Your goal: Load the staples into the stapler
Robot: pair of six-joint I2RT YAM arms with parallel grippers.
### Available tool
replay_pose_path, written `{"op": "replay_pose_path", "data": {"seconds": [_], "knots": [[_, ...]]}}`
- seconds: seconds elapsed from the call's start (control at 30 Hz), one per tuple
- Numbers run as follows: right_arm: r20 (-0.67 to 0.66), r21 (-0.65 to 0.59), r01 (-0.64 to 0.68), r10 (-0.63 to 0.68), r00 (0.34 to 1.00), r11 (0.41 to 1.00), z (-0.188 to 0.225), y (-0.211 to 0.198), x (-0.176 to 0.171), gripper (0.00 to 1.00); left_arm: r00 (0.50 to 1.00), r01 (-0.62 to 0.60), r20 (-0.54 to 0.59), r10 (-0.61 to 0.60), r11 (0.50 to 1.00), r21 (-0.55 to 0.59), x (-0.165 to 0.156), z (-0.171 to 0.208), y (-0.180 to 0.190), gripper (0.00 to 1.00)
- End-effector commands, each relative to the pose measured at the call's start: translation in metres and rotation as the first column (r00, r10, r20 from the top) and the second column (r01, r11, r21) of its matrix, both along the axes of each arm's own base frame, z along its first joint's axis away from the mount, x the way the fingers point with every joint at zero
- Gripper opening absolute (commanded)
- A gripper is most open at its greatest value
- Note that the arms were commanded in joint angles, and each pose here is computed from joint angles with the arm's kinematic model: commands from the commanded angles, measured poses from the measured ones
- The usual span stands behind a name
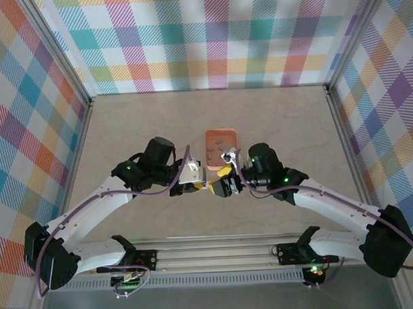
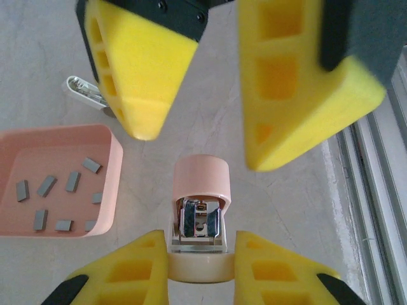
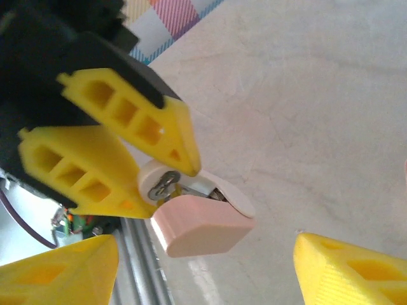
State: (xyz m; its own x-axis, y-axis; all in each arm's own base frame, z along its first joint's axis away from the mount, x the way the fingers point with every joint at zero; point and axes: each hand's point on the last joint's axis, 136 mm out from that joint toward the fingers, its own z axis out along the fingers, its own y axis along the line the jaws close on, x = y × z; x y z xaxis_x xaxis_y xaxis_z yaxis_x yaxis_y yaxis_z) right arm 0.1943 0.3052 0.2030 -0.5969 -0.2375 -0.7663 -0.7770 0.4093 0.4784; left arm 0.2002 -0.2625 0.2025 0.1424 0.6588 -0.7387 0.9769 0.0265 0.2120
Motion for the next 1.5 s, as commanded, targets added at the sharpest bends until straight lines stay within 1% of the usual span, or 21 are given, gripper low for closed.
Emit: {"op": "replay_pose_path", "data": {"seconds": [0.0,0.2,0.37,0.57,0.7,0.97,1.07,1.2,1.27,1.33,1.47], "knots": [[-0.128,0.075,0.063,-0.053,0.99,0.995,0.016,0.007,0.003,0.72,0.999,0.008,0.033,-0.007,0.999,-0.033,-0.004,0.014,-0.002,0.02],[-0.144,0.103,0.052,-0.037,0.989,0.993,0.019,0.012,0.004,0.73,0.999,0.009,0.034,-0.007,0.999,-0.034,-0.003,0.014,-0.003,0.02],[-0.165,0.092,0.051,-0.035,0.986,0.994,0.016,0.014,0.005,0.74,0.999,0.011,0.033,-0.01,0.999,-0.036,-0.004,0.014,-0.003,0.01],[-0.177,0.035,0.1,-0.092,0.98,0.994,0.001,0.009,0.012,0.73,0.999,0.017,0.033,-0.016,0.999,-0.042,-0.005,0.016,-0.004,0.01],[-0.204,-0.005,0.166,-0.164,0.965,0.986,-0.014,-0.001,0.021,0.72,0.999,0.019,0.034,-0.017,0.999,-0.044,-0.006,0.017,-0.004,0.01],[-0.331,0.042,0.257,-0.229,0.915,0.966,-0.038,-0.023,0.037,0.71,0.999,0.017,0.032,-0.015,0.998,-0.068,-0.006,0.021,-0.006,0.01],[-0.353,0.054,0.263,-0.228,0.908,0.963,-0.041,-0.025,0.038,0.71,1.0,-0.011,0.025,0.014,0.995,-0.104,-0.003,0.025,-0.009,0.0],[-0.337,0.1,0.278,-0.23,0.913,0.955,-0.031,-0.029,0.038,0.72,0.996,-0.083,0.012,0.087,0.978,-0.193,0.006,0.031,-0.014,0.0],[-0.338,0.109,0.311,-0.259,0.905,0.944,-0.028,-0.036,0.04,0.73,0.991,-0.119,0.031,0.131,0.96,-0.253,0.014,0.038,-0.016,0.0],[-0.367,0.112,0.356,-0.294,0.883,0.928,-0.03,-0.045,0.044,0.73,0.984,-0.157,0.035,0.176,0.938,-0.309,0.019,0.042,-0.016,0.0],[-0.376,0.185,0.381,-0.293,0.879,0.906,-0.017,-0.054,0.046,0.73,0.972,-0.2,0.028,0.235,0.879,-0.432,0.025,0.055,-0.017,0.0]]}}
